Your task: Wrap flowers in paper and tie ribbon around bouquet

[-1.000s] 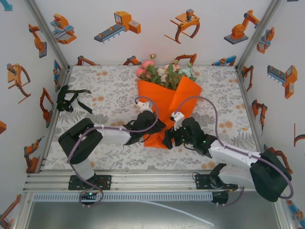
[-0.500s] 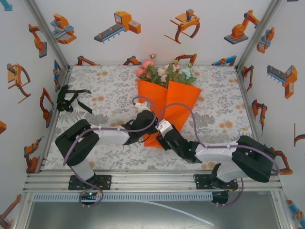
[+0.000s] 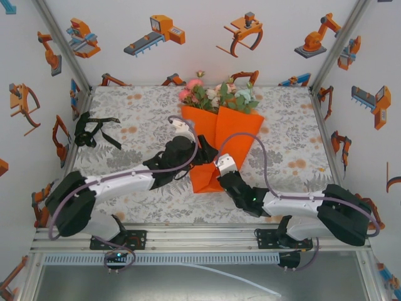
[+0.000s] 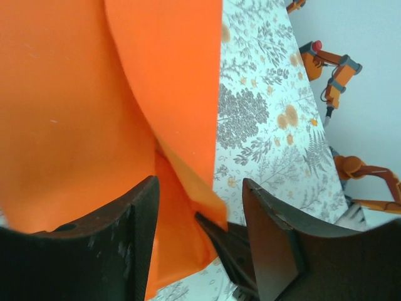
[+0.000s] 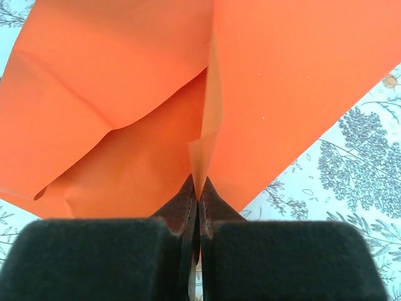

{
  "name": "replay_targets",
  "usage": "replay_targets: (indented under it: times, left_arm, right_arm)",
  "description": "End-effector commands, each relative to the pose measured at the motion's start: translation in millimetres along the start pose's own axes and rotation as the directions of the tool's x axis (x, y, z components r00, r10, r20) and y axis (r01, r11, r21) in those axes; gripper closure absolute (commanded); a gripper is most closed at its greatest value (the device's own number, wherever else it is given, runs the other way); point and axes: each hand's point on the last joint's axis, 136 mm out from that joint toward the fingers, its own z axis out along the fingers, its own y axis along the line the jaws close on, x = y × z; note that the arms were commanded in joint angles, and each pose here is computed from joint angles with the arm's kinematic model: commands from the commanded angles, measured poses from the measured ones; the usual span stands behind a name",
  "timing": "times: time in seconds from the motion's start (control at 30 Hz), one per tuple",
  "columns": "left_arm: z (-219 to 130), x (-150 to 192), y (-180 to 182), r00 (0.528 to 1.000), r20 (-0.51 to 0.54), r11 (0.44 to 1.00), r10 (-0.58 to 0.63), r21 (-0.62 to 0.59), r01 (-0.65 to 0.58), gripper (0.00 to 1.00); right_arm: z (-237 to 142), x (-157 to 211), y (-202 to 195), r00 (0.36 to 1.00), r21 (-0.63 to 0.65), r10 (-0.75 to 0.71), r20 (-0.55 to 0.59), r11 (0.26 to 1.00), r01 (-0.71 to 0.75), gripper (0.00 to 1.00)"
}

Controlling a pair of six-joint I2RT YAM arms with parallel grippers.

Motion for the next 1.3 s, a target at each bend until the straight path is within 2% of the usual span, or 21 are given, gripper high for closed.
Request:
replay_targets:
  times: [0.0, 0.1, 0.23, 0.37, 0.5, 0.63, 0.77, 0.97, 1.07, 1.2, 1.27]
  left_arm:
    - [-15, -11, 24, 0.976, -0.019, 0.962, 0.218, -0.161, -0.218, 0.47]
    - [-1, 14, 43, 0.947, -0.145, 0.932, 0.286, -0.188, -0.310, 0.59]
    - [32, 66, 28, 0.924, -0.292, 0.964, 0.246, -0.028, -0.265, 0.70]
    - [55, 92, 19, 0.933, -0.308, 0.981, 0.187, 0.006, -0.195, 0.71]
    - [71, 117, -1, 0.921, -0.351, 0.984, 0.171, 0.101, -0.144, 0.73]
    - [79, 137, 0, 0.908, -0.383, 0.985, 0.168, 0.100, -0.141, 0.75]
    - [81, 146, 11, 0.907, -0.395, 0.989, 0.148, 0.061, -0.135, 0.75]
    - [81, 147, 19, 0.911, -0.388, 0.990, 0.141, 0.031, -0.140, 0.75]
    - [82, 146, 19, 0.914, -0.384, 0.991, 0.129, 0.024, -0.130, 0.75]
    - [80, 142, 21, 0.923, -0.365, 0.992, 0.121, 0.007, -0.128, 0.74]
    - [78, 138, 21, 0.927, -0.354, 0.992, 0.121, 0.004, -0.128, 0.72]
  right_arm:
    - [-5, 11, -15, 1.000, 0.038, 0.005, -0.015, 0.999, -0.005, 1.00]
    - [-9, 14, -26, 0.999, 0.017, 0.040, -0.028, 0.999, -0.040, 0.99]
    - [-16, 16, -37, 0.996, -0.005, 0.089, -0.029, 0.996, -0.089, 0.97]
    - [-25, 12, -42, 0.993, -0.024, 0.115, -0.005, 0.993, -0.115, 0.97]
    - [-32, 8, -37, 0.991, -0.084, 0.134, 0.015, 0.988, -0.132, 0.95]
    - [-36, 1, -31, 0.984, -0.140, 0.174, 0.033, 0.976, -0.168, 0.92]
    - [-35, -11, -16, 0.976, -0.220, 0.211, 0.054, 0.956, -0.194, 0.91]
    - [-21, -21, -2, 0.958, -0.254, 0.282, 0.048, 0.931, -0.261, 0.88]
    - [-14, -21, 10, 0.958, -0.297, 0.287, 0.027, 0.917, -0.266, 0.83]
    - [-7, -9, 19, 0.964, -0.309, 0.266, -0.021, 0.915, -0.260, 0.71]
    - [-8, -7, 21, 0.965, -0.318, 0.263, -0.027, 0.913, -0.257, 0.69]
